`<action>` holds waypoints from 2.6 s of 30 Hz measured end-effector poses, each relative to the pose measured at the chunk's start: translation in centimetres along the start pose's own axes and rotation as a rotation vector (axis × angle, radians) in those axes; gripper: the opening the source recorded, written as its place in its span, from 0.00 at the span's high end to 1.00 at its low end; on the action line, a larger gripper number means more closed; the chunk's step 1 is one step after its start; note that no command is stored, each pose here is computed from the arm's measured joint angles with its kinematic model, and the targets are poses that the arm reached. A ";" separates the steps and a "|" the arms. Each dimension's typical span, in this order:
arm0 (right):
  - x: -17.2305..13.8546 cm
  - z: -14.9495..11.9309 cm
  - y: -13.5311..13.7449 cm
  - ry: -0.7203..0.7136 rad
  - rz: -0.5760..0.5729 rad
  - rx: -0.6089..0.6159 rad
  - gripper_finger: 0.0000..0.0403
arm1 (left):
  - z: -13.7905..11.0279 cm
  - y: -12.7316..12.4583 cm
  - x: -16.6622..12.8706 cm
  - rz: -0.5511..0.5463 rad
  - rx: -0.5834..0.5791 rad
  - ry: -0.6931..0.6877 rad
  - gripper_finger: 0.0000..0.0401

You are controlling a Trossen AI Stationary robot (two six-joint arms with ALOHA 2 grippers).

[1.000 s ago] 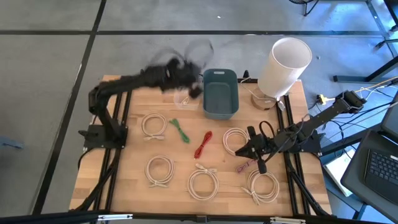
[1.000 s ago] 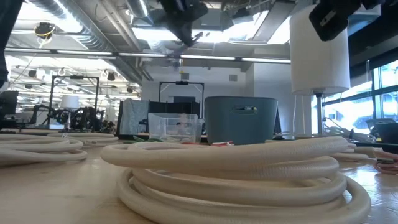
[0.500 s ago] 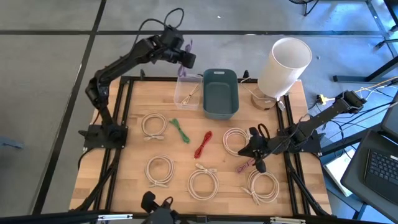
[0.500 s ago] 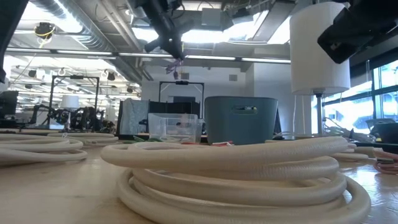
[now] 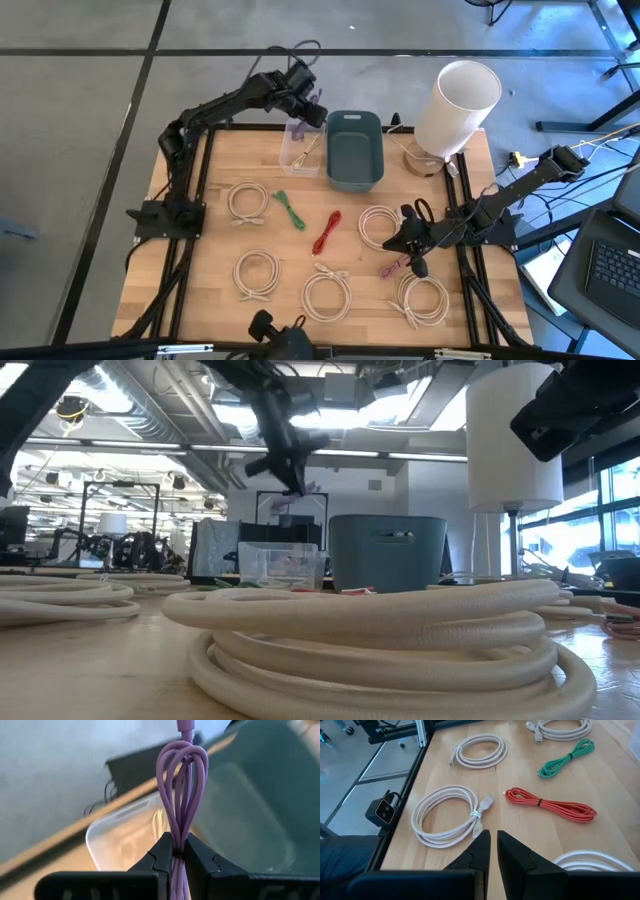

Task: Pick and place USB-C Cables
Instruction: Put the purple USB cable into the transparent bin, then put the green USB cable into the transparent bin

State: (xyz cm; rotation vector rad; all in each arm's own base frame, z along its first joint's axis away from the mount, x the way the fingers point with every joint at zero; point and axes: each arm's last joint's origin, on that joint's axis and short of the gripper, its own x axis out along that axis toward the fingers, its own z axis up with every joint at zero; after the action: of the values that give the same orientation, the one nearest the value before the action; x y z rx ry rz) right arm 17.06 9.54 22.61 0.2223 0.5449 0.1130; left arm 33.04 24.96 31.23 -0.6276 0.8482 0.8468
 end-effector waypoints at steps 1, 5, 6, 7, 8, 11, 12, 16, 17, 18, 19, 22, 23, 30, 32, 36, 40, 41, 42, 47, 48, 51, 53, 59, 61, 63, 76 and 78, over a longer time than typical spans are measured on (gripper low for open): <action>0.0 0.0 0.0 0.002 0.000 0.000 0.91 | -0.2 0.0 0.5 0.012 0.002 0.025 0.94; 0.0 0.0 0.0 0.006 0.001 -0.001 0.91 | -1.2 0.0 2.3 0.068 0.018 0.125 0.94; 0.0 -0.1 0.0 0.006 0.001 -0.001 0.91 | -1.4 0.0 2.7 0.079 0.023 0.143 0.94; 0.0 -0.1 0.0 0.007 0.000 -0.001 0.91 | -1.5 -0.2 3.2 0.084 0.027 0.153 0.94; 0.0 -0.1 0.0 0.008 0.000 -0.001 0.91 | -1.6 -0.2 3.5 0.087 0.030 0.161 0.94; 0.0 -0.1 0.0 0.009 0.000 0.001 0.91 | -1.9 -0.6 4.3 0.092 0.035 0.176 0.94; 0.0 -0.1 0.0 0.009 -0.001 0.001 0.91 | -2.0 -0.7 4.6 0.095 0.036 0.185 0.94; 0.0 -0.1 0.0 0.017 0.015 0.015 0.91 | -2.5 -1.0 5.9 0.097 0.044 0.219 0.94; 0.0 -0.1 0.0 0.019 0.016 0.020 0.91 | -2.6 -1.0 6.2 0.099 0.045 0.227 0.94; 0.0 -0.1 0.0 0.022 0.017 0.022 0.91 | -2.7 -1.0 6.5 0.103 0.045 0.236 0.94; 0.0 -0.2 0.0 0.025 0.019 0.022 0.91 | -2.8 -1.0 6.8 0.106 0.046 0.246 0.94; 0.0 -0.2 0.0 0.029 0.027 0.022 0.91 | -3.2 -1.1 7.8 0.115 0.044 0.271 0.94; 0.0 -0.2 0.1 0.030 0.029 0.021 0.91 | -3.3 -1.1 8.0 0.115 0.045 0.278 0.94; -0.1 -0.3 0.4 0.034 0.044 0.011 0.91 | -3.8 -1.2 9.7 0.112 0.047 0.323 0.94; -0.2 -0.4 0.5 0.035 0.049 0.009 0.91 | -3.9 -1.2 10.0 0.112 0.046 0.331 0.94; -0.2 -0.4 0.6 0.036 0.052 0.006 0.91 | -4.3 -1.1 11.0 0.115 0.046 0.354 0.94; -0.2 -0.4 0.6 0.036 0.052 0.006 0.91 | -4.7 -1.1 12.0 0.097 0.042 0.385 0.94; -0.2 -0.4 0.6 0.036 0.052 0.006 0.91 | -4.8 -1.2 12.4 0.099 0.043 0.394 0.94; -0.2 -0.4 0.6 0.036 0.053 0.006 0.91 | -4.9 -1.1 12.6 0.099 0.043 0.399 0.94; -0.2 -0.4 0.6 0.037 0.052 0.006 0.91 | -5.4 -1.1 13.8 0.085 0.045 0.428 0.94; -0.2 -0.4 0.6 0.037 0.052 0.006 0.91 | -5.5 -1.1 14.1 0.080 0.043 0.436 0.94; -0.2 -0.4 0.6 0.037 0.052 0.006 0.91 | -5.6 -1.2 14.4 0.057 0.050 0.446 0.92; -0.2 -0.4 0.6 0.038 0.052 0.006 0.91 | -5.7 -1.4 14.7 0.056 0.075 0.442 0.89; -0.2 -0.4 0.5 0.038 0.051 0.008 0.91 | -5.8 -1.4 14.7 0.062 0.093 0.441 0.80; -0.2 -0.4 0.6 0.038 0.051 0.009 0.91 | -5.8 -1.4 14.7 0.062 0.094 0.441 0.76; -0.2 -0.4 0.5 0.039 0.051 0.009 0.91 | -5.8 -1.4 14.7 0.062 0.094 0.442 0.73; -0.2 -0.4 0.5 0.039 0.051 0.009 0.91 | -3.8 -1.1 10.7 -0.002 0.098 0.355 0.53; -0.2 -0.4 0.5 0.039 0.051 0.008 0.91 | -3.3 -1.2 9.0 -0.041 0.101 0.332 0.51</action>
State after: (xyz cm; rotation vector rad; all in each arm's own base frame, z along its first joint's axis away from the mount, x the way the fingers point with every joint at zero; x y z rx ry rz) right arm 16.65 10.13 22.46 0.2427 0.5786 0.1650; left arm 36.27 25.24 22.09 -0.7048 1.1668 0.6668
